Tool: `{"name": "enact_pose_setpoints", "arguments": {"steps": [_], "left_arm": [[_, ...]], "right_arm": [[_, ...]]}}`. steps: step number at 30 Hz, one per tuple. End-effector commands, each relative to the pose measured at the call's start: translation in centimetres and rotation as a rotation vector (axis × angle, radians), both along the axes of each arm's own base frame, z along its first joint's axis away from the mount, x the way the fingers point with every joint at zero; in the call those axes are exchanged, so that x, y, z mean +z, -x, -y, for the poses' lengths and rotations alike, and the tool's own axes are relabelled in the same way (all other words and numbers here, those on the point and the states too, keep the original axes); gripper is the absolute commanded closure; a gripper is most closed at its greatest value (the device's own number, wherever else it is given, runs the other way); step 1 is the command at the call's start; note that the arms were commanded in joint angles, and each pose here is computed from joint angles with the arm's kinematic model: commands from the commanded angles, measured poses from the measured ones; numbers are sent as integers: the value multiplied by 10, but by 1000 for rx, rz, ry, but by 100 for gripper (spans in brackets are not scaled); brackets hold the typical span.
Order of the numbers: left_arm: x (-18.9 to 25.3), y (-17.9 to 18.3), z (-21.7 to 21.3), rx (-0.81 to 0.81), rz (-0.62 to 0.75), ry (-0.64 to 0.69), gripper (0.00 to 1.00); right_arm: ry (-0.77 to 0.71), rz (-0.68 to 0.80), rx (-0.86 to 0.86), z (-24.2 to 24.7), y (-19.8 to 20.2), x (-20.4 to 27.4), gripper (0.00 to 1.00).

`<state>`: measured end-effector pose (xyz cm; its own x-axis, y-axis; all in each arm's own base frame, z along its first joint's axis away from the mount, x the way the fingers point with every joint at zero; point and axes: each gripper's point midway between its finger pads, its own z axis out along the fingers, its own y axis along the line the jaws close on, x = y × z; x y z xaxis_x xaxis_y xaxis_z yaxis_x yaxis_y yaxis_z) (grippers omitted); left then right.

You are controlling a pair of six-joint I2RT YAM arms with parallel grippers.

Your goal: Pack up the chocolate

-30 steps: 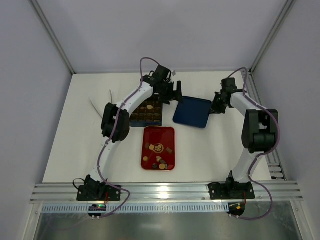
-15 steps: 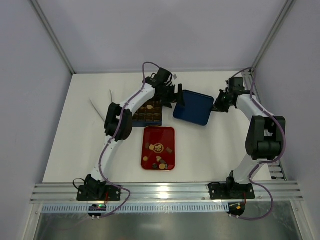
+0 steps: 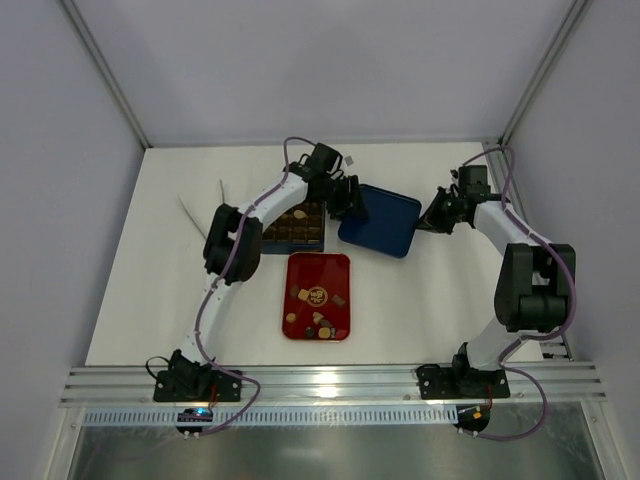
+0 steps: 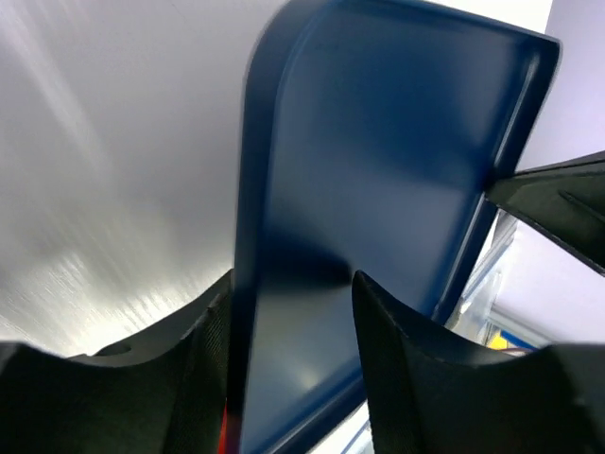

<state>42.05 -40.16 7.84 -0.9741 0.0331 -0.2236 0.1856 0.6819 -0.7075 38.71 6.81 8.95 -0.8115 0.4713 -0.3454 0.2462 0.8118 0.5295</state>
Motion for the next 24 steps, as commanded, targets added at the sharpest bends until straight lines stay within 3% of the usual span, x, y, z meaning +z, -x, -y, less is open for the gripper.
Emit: {"name": "enact_pose_setpoints", "arguments": {"steps": [1,6,10,13,14,15,19,24], "left_arm": [[68,5,9,-29,90,118,52],[89,14,7,-30,103,138,74],[104,25,6,-44,100,159,100],[111,36,5,-52,94,163,100],[115,38,4,-51,96,165,100],[123,40,2,-48,108,167,100],[131,46,-15,-35,130,87,100],[129,54,-52,-14,132,-69,100]], "right_arm": [[-81,115,7,-12,-8,33,96],[-78,129,19,-17,1,38,96],[-58,141,25,-22,6,42,96],[-32,149,59,-35,11,44,91],[-23,152,64,-37,11,45,87],[4,157,57,-36,12,46,72],[144,200,56,-38,15,61,39],[320,337,130,-64,33,103,25]]}}
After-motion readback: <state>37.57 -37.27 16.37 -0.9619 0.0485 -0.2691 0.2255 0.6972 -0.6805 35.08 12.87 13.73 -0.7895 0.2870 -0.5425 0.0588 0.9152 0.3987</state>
